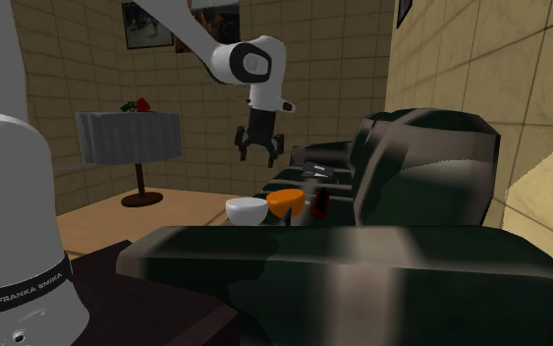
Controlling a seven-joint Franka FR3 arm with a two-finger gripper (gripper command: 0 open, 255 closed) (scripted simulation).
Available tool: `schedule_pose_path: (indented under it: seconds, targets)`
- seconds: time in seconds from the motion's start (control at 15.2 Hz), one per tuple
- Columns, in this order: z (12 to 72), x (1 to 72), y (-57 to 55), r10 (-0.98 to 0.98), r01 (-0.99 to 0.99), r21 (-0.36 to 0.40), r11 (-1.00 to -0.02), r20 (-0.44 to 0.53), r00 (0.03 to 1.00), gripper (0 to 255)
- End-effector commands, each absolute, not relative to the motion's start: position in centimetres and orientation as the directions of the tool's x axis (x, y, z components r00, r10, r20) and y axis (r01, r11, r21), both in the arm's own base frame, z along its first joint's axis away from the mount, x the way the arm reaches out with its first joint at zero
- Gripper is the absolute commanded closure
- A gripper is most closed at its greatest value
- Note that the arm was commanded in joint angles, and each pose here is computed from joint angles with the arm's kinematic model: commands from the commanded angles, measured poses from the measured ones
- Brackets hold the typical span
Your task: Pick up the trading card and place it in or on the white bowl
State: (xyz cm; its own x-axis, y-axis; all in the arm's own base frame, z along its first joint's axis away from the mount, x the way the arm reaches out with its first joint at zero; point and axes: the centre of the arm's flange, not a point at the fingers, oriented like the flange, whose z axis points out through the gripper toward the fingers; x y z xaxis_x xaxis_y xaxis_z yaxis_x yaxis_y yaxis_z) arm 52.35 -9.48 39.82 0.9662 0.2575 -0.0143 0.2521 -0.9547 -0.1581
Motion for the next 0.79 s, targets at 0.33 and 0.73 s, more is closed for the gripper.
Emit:
schedule_pose_path:
  seconds: [0.33, 0.73]
  targets:
    - [32.4, 59.1, -11.5, 0.295, 0.282, -0.215, -0.935, -0.033, 0.955, 0]
    - [26.1, 64.7, -12.6, 0.327, 0.305, -0.264, -0.915, -0.047, 0.944, 0]
